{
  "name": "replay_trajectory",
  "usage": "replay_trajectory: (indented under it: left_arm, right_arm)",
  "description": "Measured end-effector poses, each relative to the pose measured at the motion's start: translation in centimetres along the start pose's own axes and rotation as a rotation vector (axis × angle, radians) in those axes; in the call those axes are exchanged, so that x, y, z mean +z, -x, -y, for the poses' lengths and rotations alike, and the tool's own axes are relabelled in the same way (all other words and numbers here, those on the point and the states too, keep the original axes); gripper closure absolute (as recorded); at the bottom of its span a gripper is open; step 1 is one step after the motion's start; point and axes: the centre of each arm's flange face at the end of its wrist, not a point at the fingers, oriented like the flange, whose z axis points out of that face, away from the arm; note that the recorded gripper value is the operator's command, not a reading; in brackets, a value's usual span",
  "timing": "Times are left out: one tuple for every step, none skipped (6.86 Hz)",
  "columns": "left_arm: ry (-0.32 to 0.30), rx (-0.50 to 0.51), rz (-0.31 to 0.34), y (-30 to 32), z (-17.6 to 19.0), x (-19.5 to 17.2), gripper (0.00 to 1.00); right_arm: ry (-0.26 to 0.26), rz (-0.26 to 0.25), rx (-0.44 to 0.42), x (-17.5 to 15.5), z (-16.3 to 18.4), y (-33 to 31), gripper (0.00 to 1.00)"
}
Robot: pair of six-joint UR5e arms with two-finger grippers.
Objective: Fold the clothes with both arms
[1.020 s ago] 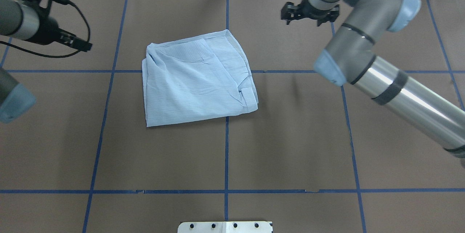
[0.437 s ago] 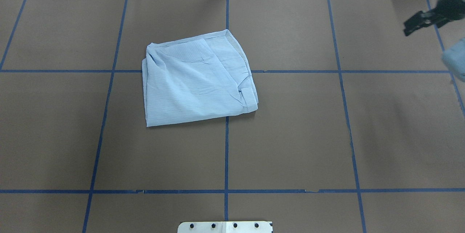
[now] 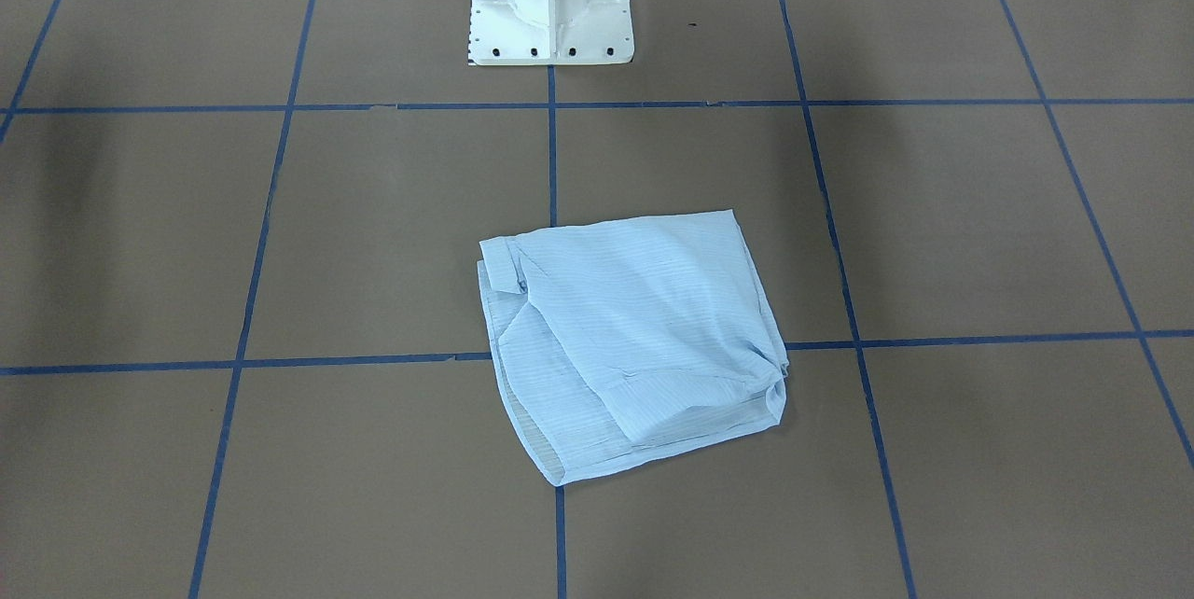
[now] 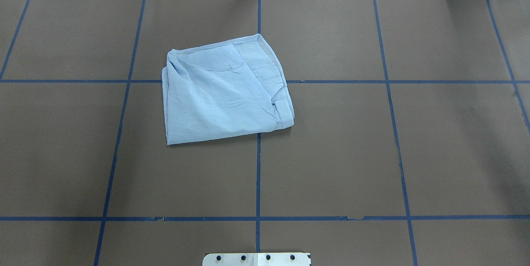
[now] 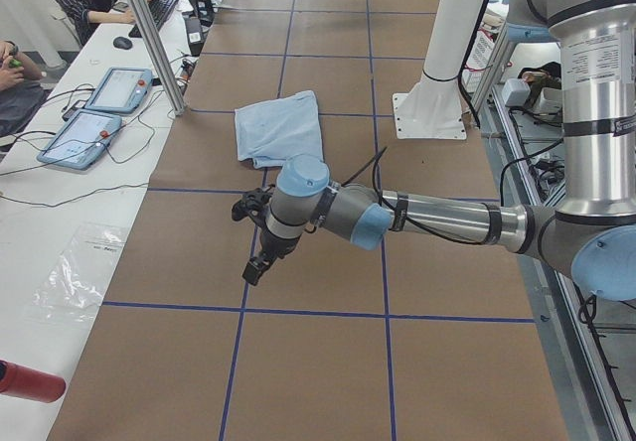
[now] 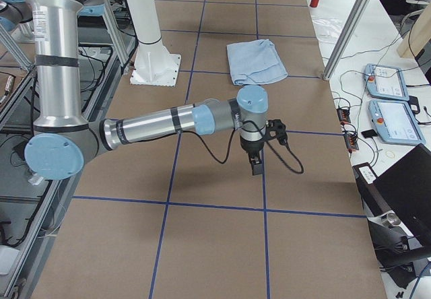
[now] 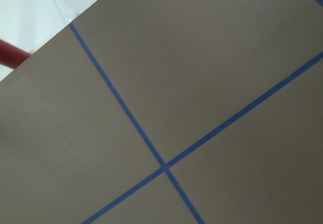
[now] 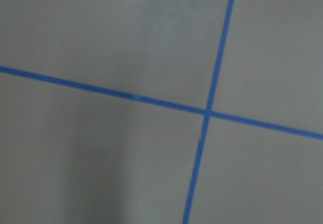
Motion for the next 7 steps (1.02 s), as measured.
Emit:
replay_trajectory:
  left_arm:
    - [0.031, -0.061, -0.004, 1.3, -3.6, 0.6, 0.0]
    - [0.061, -0.119, -0.027, 2.0, -5.7, 0.9, 0.0]
    - [0.096, -0.181, -0.093, 1.9, -6.7, 1.2, 0.0]
    - [0.111, -0.239, -0.168, 1.3, -6.8, 1.0, 0.0]
    - [0.116, -0.284, -0.211, 0.9, -6.5, 0.7, 0.0]
    - [0.117, -0.303, -0.222, 0.7, -6.0, 0.5, 0.0]
    - [0.119, -0.308, -0.222, 0.8, -5.7, 0.5, 0.0]
  right_arm:
    - [0.046, -0.003, 0.035, 1.3, -5.3, -2.9, 0.0]
    - [0.089, -0.003, 0.071, 2.6, -9.4, -4.5, 0.0]
    - [0.114, 0.0, 0.099, 3.3, -11.8, -5.3, 0.0]
    - [0.122, 0.006, 0.114, 3.5, -12.6, -5.5, 0.0]
    - [0.118, 0.03, 0.119, 3.4, -12.7, -5.3, 0.0]
    - [0.11, 0.062, 0.122, 3.3, -12.5, -5.0, 0.0]
    - [0.104, 0.076, 0.122, 3.2, -12.3, -4.9, 0.0]
